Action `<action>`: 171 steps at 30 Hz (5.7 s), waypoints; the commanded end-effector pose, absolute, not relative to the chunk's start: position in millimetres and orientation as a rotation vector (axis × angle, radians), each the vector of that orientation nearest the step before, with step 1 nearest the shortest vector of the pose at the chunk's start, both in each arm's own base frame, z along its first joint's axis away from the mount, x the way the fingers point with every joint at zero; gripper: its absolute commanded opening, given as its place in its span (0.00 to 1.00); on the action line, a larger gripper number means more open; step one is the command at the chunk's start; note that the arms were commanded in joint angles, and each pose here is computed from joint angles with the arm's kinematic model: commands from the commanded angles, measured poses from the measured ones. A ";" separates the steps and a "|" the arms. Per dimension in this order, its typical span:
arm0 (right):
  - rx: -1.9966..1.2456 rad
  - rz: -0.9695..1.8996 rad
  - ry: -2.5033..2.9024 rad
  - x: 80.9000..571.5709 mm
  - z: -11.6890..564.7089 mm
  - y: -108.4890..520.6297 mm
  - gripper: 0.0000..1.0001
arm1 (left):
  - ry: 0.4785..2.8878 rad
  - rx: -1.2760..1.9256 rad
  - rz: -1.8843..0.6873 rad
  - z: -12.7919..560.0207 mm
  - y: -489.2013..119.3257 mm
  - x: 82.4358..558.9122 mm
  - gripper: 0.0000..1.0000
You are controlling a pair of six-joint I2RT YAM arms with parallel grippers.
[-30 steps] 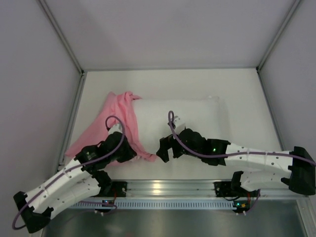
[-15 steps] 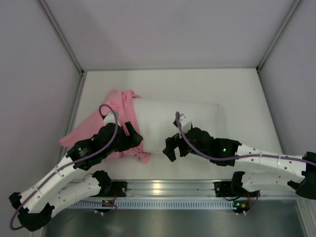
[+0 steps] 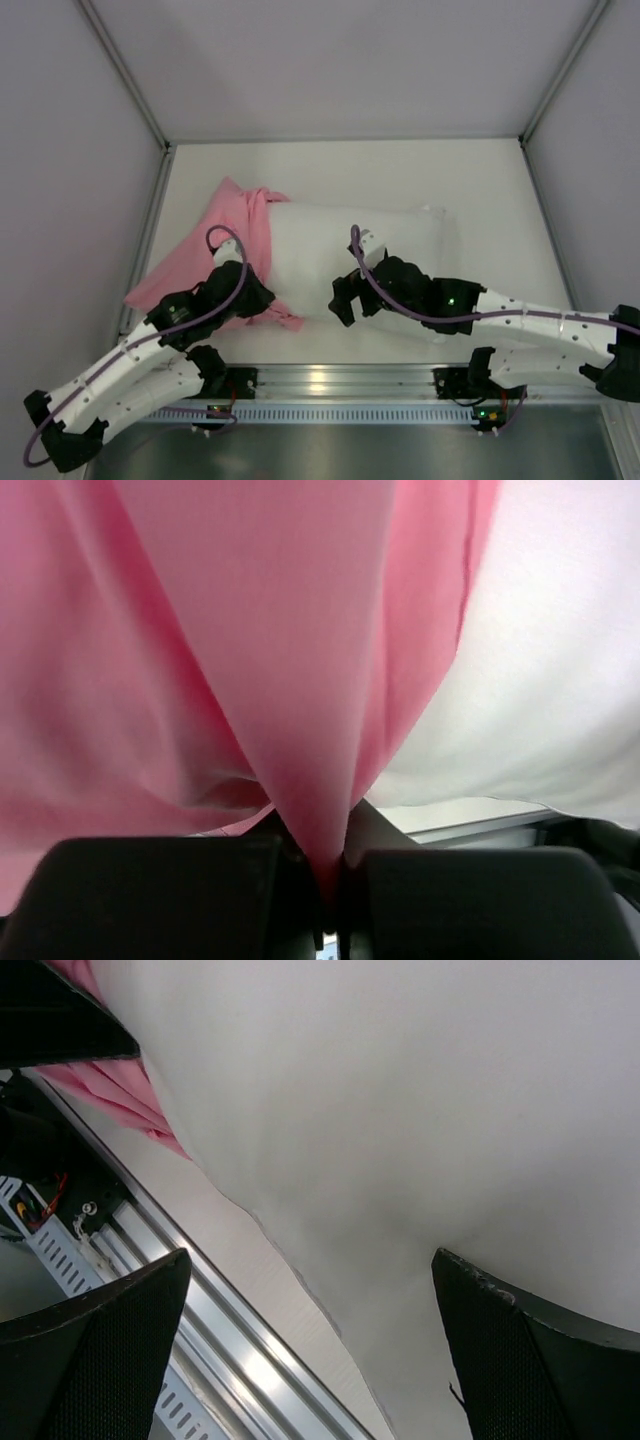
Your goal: Remove the pillowcase from the pillow
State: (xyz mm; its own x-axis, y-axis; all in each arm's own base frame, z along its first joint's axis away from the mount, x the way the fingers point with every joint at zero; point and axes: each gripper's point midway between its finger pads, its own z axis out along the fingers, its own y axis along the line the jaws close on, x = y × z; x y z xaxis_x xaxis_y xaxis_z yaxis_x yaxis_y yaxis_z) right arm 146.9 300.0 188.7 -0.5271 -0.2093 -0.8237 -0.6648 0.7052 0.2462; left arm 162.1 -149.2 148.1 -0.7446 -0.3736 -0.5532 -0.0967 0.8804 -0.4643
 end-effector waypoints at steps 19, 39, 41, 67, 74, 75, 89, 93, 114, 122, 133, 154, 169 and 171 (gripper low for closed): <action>-1.050 0.029 1.756 150.4 220.2 324.4 0.99 | 1.966 -0.037 -1.084 368.3 -216.0 172.7 0.00; -1.043 0.034 1.633 182.2 257.7 285.6 0.99 | 2.108 0.014 -0.918 329.8 -187.0 155.1 0.00; -0.959 0.102 1.651 189.3 273.5 278.3 1.00 | 2.109 0.008 -0.911 328.3 -185.1 154.7 0.00; 0.364 0.453 2.174 251.2 231.1 101.3 0.99 | 2.109 -0.006 -0.930 322.6 -188.7 155.9 0.00; 0.412 0.399 2.241 243.7 212.6 78.1 1.00 | 2.103 -0.009 -0.922 322.5 -187.8 157.5 0.00; 0.429 0.425 2.266 241.6 203.7 78.5 1.00 | 2.104 -0.007 -0.924 322.5 -188.2 157.1 0.00; 0.216 1.348 2.094 246.7 211.8 187.2 0.99 | 2.103 0.014 -0.958 323.3 -192.4 153.6 0.00; 0.189 1.396 2.030 252.2 228.0 194.0 0.72 | 2.114 0.042 -0.993 318.9 -201.7 152.7 0.00; 0.830 0.634 1.494 416.0 368.6 116.6 0.00 | 2.093 0.441 -1.425 324.4 -253.1 97.9 0.00; 0.916 0.254 1.380 470.8 420.3 35.3 0.00 | 2.013 0.514 -1.516 335.6 -237.9 68.8 0.00; 0.936 -0.053 1.340 501.4 445.1 -45.4 0.00 | 2.070 0.434 -1.443 328.6 -218.3 64.2 0.00; 1.018 -0.462 1.344 505.3 417.7 -185.1 0.00 | 2.079 0.227 -1.243 328.6 -176.5 73.7 0.00; 0.998 -0.456 1.296 497.9 443.0 -190.7 0.00 | 1.951 -0.150 -0.992 372.8 -92.5 84.2 0.00; 0.977 -0.459 1.273 490.9 455.2 -182.6 0.00 | 1.992 -0.149 -0.951 367.4 -101.4 95.0 0.00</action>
